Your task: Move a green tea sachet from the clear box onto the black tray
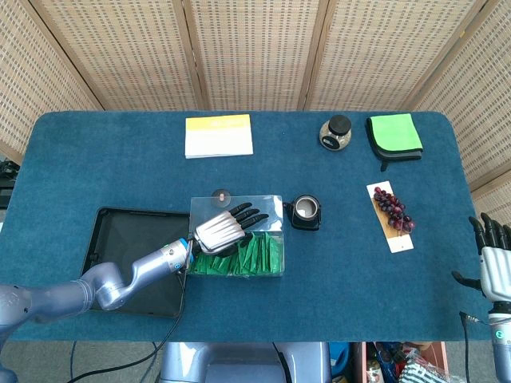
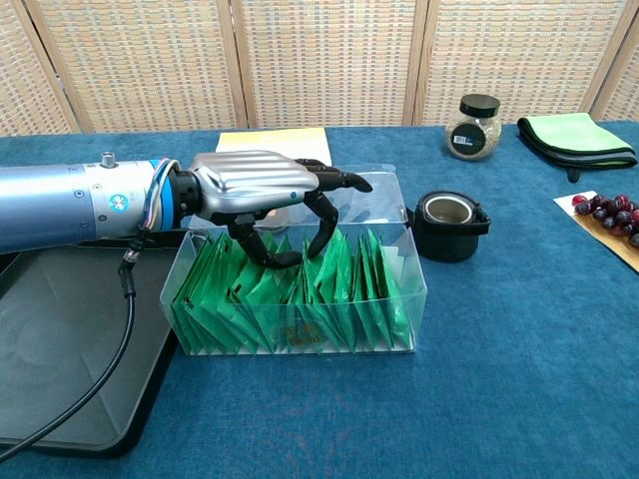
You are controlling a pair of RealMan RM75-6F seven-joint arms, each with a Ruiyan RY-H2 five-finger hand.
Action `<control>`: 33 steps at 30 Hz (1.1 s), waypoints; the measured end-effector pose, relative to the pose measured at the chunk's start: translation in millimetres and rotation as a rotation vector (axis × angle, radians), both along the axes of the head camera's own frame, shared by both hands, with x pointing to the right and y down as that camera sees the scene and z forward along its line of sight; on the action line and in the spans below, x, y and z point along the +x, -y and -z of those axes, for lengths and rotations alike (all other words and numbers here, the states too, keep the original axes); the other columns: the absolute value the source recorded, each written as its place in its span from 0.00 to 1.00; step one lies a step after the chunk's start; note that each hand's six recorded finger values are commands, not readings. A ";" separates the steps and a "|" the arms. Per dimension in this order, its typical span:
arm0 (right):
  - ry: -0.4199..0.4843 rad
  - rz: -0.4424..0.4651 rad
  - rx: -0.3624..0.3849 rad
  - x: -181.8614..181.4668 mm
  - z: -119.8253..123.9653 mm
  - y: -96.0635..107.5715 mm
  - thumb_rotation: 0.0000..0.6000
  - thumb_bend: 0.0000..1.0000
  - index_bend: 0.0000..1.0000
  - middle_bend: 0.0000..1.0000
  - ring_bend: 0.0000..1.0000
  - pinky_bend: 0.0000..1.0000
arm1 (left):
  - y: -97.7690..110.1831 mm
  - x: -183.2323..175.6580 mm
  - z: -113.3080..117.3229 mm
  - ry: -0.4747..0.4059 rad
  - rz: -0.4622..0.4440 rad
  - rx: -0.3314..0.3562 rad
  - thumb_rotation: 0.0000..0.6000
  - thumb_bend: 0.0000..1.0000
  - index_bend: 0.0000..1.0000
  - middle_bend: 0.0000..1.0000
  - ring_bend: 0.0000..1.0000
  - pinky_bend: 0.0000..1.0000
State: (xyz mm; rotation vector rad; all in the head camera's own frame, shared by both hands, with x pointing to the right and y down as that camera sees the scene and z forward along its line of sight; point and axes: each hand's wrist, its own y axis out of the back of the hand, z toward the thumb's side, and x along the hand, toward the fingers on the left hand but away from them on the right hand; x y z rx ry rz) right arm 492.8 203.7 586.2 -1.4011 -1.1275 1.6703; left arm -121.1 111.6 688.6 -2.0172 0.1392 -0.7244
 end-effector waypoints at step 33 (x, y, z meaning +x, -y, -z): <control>0.009 0.010 0.000 -3.9 0.4 -0.4 1.00 0.00 0.00 0.00 0.00 0.00 | 35.7 -11.7 63.1 -0.151 0.113 0.033 1.00 0.46 0.70 0.00 0.00 0.00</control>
